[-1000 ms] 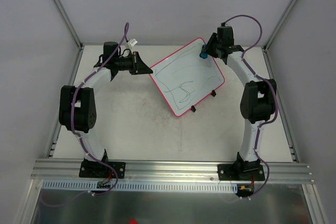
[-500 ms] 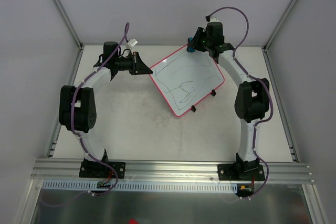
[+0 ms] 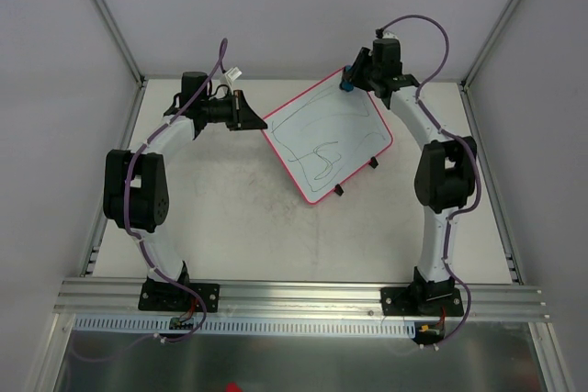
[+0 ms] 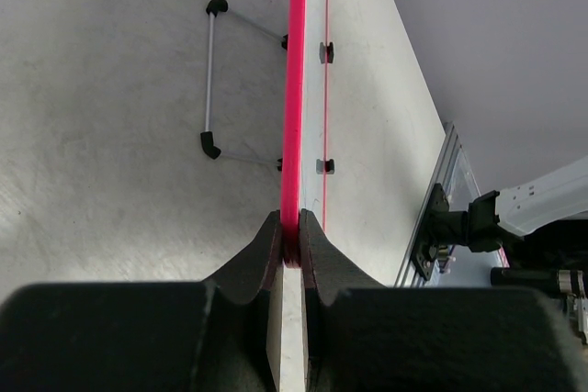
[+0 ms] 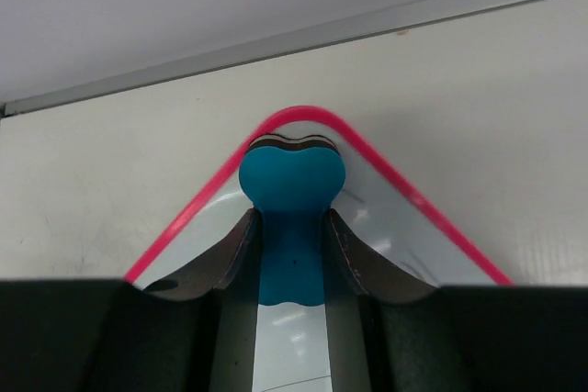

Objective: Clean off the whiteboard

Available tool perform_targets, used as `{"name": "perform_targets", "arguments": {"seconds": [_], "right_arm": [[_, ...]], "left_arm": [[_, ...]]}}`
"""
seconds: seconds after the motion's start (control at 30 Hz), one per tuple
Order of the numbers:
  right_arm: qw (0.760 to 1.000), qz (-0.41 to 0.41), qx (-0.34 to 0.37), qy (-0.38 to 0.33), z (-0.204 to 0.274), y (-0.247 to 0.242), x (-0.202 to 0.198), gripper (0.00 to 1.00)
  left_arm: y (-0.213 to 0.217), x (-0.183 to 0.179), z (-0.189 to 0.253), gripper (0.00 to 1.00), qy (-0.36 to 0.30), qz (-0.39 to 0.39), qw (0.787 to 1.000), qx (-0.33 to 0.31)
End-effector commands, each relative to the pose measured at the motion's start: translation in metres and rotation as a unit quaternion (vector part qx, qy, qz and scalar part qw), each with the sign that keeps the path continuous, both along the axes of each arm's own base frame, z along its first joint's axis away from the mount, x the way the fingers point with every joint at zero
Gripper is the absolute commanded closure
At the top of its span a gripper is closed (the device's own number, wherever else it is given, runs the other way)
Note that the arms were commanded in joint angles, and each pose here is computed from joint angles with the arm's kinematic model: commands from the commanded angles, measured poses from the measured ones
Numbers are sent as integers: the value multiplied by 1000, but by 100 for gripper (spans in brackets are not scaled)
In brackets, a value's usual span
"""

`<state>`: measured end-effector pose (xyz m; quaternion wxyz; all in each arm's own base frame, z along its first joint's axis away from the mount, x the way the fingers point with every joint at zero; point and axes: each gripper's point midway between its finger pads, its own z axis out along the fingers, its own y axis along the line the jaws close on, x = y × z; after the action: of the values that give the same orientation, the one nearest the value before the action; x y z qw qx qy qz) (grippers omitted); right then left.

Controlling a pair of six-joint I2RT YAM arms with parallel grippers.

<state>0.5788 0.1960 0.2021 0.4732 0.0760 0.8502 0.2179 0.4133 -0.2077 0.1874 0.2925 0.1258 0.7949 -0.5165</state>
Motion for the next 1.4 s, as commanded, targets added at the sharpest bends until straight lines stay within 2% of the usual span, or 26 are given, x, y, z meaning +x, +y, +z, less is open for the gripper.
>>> {"name": "perform_targets", "arguments": {"seconds": [0.0,0.27,0.37,0.57,0.83,0.97,1.37], "right_arm": [[996,-77,-6,38,-19,-47,11,100],[993,-73,-30,83,-43,-62,-8,100],[995,-43,-29,85,-43,-55,-17,100],[998,-10,-31,45,-24,-44,-13,100],[1000,-8,-12,-28,21,-30,13,100],[999,4,3,-34,23,-19,22,100],[996,65,16,-58,30,29,15,100]], "left_arm": [[-8,-5,21,100,-64,-44,997,-5],[-7,-4,22,100,-67,-44,997,-3],[-8,-4,21,100,-65,-45,997,-3],[-7,-5,20,100,-65,-46,997,-2],[-7,-7,21,100,-68,-48,997,-2],[-8,-7,22,100,-69,-48,996,-1],[-10,-5,23,100,-67,-49,997,1]]}}
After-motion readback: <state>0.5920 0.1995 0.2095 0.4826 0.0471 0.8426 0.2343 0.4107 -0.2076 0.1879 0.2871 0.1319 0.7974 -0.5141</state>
